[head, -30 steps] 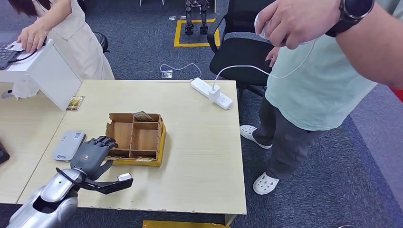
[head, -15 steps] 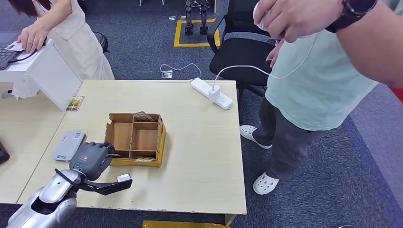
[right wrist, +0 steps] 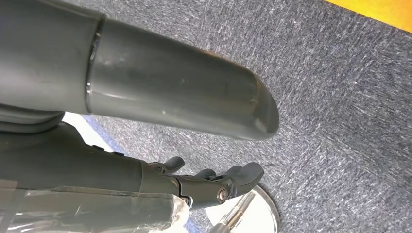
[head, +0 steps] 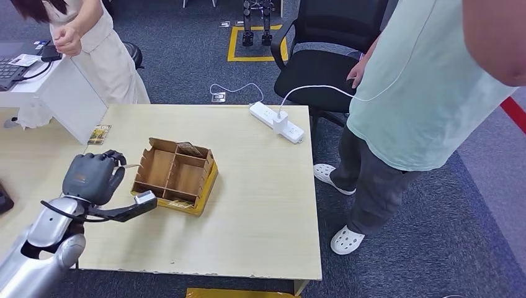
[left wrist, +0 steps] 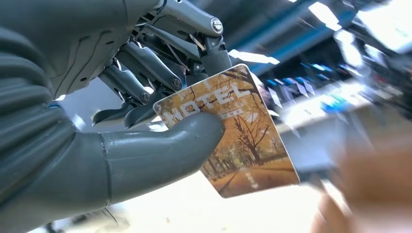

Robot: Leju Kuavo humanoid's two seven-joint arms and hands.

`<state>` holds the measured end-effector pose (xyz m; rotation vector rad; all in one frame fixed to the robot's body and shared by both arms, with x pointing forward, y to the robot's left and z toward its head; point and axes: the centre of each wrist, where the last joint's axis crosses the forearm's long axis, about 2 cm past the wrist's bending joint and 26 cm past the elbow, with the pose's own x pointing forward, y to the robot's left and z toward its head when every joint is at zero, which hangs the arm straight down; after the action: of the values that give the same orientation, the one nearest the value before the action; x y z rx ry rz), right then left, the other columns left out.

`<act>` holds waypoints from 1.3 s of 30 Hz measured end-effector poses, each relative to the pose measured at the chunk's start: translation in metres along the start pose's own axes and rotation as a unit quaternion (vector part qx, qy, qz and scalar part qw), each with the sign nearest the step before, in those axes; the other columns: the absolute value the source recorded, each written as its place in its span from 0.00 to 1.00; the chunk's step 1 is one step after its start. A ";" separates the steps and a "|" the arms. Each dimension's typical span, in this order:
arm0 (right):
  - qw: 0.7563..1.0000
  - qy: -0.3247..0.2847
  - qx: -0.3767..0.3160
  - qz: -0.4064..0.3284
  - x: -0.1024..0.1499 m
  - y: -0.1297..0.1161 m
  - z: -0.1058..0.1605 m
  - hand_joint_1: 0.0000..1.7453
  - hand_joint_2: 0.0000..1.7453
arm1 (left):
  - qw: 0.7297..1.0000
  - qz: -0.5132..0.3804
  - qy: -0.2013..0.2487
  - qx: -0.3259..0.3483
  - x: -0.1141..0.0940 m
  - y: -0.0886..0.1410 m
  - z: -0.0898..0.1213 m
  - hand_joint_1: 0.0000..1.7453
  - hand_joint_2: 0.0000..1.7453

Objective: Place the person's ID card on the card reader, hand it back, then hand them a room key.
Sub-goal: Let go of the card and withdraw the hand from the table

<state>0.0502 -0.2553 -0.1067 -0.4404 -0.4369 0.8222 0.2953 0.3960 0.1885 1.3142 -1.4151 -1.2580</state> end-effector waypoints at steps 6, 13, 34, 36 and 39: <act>1.000 -0.003 0.000 0.001 0.001 0.000 0.000 0.00 0.00 | 0.997 -0.020 0.027 0.068 -0.032 0.047 -0.032 1.00 1.00; 1.000 -0.009 0.005 0.013 0.006 -0.001 -0.001 0.00 0.00 | 0.972 -0.092 0.108 0.185 -0.048 0.064 -0.062 1.00 1.00; 1.000 -0.017 0.002 0.016 0.017 -0.003 -0.003 0.00 0.00 | 0.945 -0.064 0.181 0.265 -0.042 0.041 -0.103 1.00 1.00; 1.000 -0.017 0.003 0.016 0.018 -0.003 -0.003 0.00 0.00 | 0.946 -0.058 0.183 0.263 -0.035 0.040 -0.112 1.00 1.00; 1.000 -0.017 0.004 0.015 0.019 -0.002 -0.002 0.00 0.00 | 0.946 -0.054 0.185 0.262 -0.030 0.041 -0.120 1.00 1.00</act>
<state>0.0642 -0.2425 -0.1037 -0.4271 -0.4604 0.8615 0.4088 0.4078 0.2514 1.8922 -1.4640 -0.6564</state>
